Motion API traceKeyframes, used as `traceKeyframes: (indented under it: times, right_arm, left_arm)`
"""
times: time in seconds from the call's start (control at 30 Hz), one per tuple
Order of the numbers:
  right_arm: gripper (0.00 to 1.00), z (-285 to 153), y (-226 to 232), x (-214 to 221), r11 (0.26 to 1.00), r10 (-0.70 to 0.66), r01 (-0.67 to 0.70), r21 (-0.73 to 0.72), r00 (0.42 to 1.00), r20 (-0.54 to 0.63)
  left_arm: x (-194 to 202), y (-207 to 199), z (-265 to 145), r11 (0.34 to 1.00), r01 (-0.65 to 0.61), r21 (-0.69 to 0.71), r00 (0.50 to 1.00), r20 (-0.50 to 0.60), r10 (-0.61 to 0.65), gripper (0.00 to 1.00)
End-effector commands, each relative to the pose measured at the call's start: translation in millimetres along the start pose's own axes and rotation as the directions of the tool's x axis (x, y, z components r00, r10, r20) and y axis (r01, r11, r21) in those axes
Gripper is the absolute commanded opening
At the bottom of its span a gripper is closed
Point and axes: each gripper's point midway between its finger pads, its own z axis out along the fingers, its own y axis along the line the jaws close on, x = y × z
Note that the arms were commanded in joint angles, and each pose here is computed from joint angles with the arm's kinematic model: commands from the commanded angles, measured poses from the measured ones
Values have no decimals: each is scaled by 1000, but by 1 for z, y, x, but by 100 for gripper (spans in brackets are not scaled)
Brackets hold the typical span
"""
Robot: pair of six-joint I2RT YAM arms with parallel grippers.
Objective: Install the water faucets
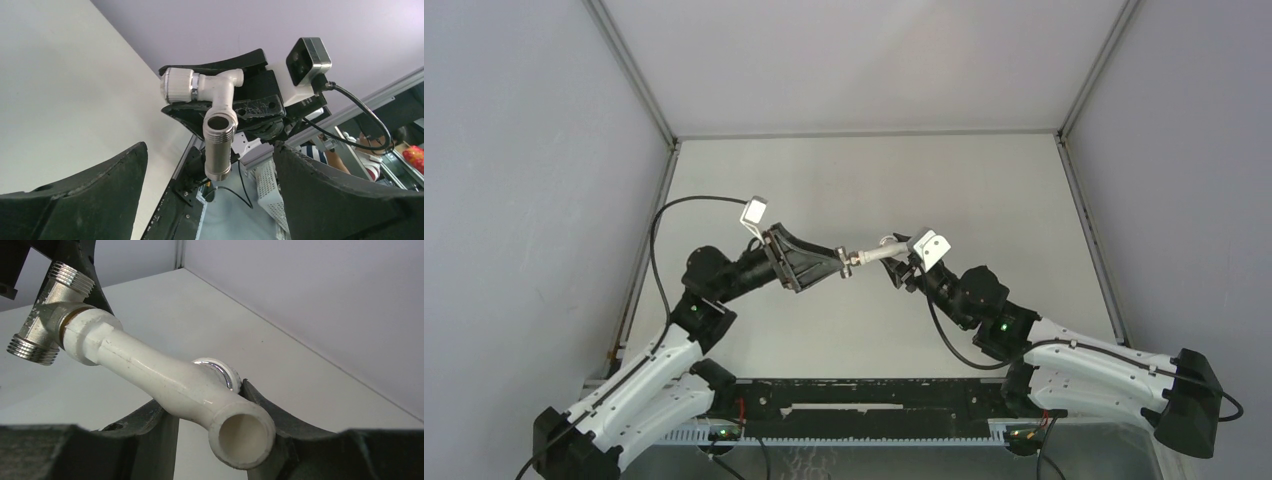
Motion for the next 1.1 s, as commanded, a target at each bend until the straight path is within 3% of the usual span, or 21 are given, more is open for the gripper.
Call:
traceKeyframes:
  times: [0.0, 0.23, 0.5, 0.67, 0.73, 0.83, 0.9, 1.07]
  right_arm:
    - [0, 3, -4, -49, 996, 86, -87, -1, 987, 135]
    - [0, 1, -5, -49, 996, 91, -92, 0, 987, 133]
    - [0, 1, -4, -46, 994, 106, -107, 0, 987, 123]
    - [0, 2, -4, -45, 991, 135, -135, -8, 984, 119]
    - [0, 2, -2, -44, 990, 140, -140, -13, 983, 116]
    - [0, 2, -1, -43, 990, 144, -143, -18, 983, 110]
    - [0, 2, 0, -40, 988, 152, -150, -21, 983, 100]
    - [0, 0, 1, -44, 949, 314, -315, -27, 949, -17]
  left_arm:
    - [-1, -22, 8, 994, -14, 106, 1000, -1, 14, 95]
    - [0, -19, 16, 994, 15, 111, 1000, 5, -15, 85]
    - [2, -16, 21, 995, 28, 100, 1000, 1, -28, 49]
    - [3, -15, 22, 995, 37, 97, 999, 2, -37, 57]
    - [3, -16, 22, 994, 34, 101, 999, -2, -34, 55]
    - [2, -16, 23, 994, 34, 101, 999, -2, -34, 32]
    - [3, -16, 24, 994, 34, 100, 999, -8, -34, 2]
    - [6, -9, 20, 998, -16, 58, 1000, -22, 17, 0]
